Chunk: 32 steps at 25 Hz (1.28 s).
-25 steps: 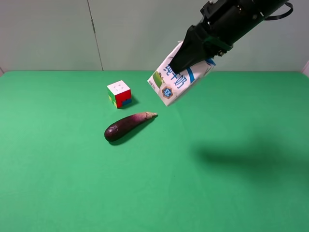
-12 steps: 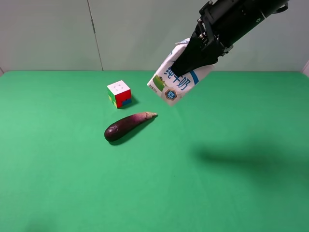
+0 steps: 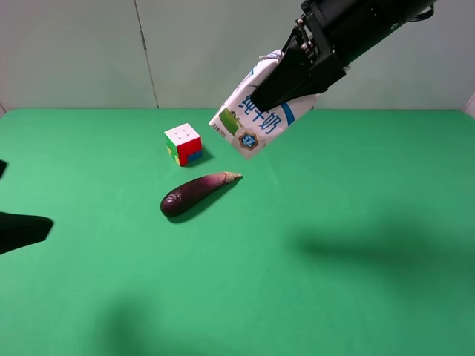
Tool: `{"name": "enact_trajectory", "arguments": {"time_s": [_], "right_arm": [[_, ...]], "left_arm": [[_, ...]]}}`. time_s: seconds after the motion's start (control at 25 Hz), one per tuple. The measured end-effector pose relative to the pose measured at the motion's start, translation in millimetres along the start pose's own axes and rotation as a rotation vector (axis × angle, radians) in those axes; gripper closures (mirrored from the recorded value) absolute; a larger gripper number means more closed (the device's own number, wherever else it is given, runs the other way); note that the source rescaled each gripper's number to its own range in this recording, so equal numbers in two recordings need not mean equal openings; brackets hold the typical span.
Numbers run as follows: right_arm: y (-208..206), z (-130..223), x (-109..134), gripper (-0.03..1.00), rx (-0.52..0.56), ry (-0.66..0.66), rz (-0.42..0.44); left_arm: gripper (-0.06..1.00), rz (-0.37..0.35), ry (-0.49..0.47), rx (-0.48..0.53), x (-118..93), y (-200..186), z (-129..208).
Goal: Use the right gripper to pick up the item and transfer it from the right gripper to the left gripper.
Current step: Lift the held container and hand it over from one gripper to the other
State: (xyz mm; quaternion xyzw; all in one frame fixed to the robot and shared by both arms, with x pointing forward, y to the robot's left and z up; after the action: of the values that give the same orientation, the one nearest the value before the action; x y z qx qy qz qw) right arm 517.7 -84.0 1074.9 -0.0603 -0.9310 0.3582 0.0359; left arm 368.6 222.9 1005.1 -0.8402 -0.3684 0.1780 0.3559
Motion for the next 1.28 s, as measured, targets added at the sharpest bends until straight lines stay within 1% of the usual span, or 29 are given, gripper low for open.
{"name": "enact_trajectory", "arguments": {"time_s": [0.04, 0.24, 0.52, 0.68, 0.76, 0.84, 1.0, 1.08, 1.28], "right_arm": [[0, 0, 1, 0.97, -0.002, -0.007, -0.009], [0, -2, 3, 0.97, -0.015, -0.035, -0.019], [0, -1, 8, 0.97, -0.008, -0.098, -0.059], [0, -1, 9, 0.97, -0.009, -0.132, -0.063], [0, -1, 9, 0.97, -0.009, -0.143, -0.066], [0, -1, 9, 0.97, -0.009, -0.151, -0.066], [0, -1, 9, 0.97, -0.009, -0.153, -0.066], [-1, -1, 10, 0.97, -0.010, -0.156, -0.071], [-1, -1, 13, 0.97, -0.015, -0.152, -0.090]], "left_arm": [[0.01, 0.020, 0.021, 0.003, 0, 6, -3], [0.01, 0.129, 0.063, 0.005, -1, 36, -18], [0.01, 0.205, 0.090, -0.021, 9, 67, -49], [0.01, 0.241, 0.114, -0.052, 15, 79, -71], [0.01, 0.261, 0.130, -0.074, 15, 84, -84], [0.01, 0.285, 0.169, -0.081, 10, 90, -96], [0.01, 0.352, 0.260, -0.080, -10, 104, -114], [0.01, 0.374, 0.284, -0.075, -19, 112, -120], [0.01, 0.400, 0.324, -0.074, -32, 129, -134]]}}
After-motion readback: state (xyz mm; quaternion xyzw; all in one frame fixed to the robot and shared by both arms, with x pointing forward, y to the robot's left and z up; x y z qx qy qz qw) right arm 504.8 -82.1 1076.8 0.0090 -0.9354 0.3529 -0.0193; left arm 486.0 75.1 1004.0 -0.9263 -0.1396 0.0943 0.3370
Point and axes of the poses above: a point on each arm's last joint axis where the gripper is mounted, y pointing out along that axis toward the gripper, x along the wrist's bending axis when the last joint is at zero, z = x × y, the point moved 5 cm from there along y, pointing out along that axis toward the gripper, and after that the axes turned 5 degrees about -y, right-handed, at the moved point
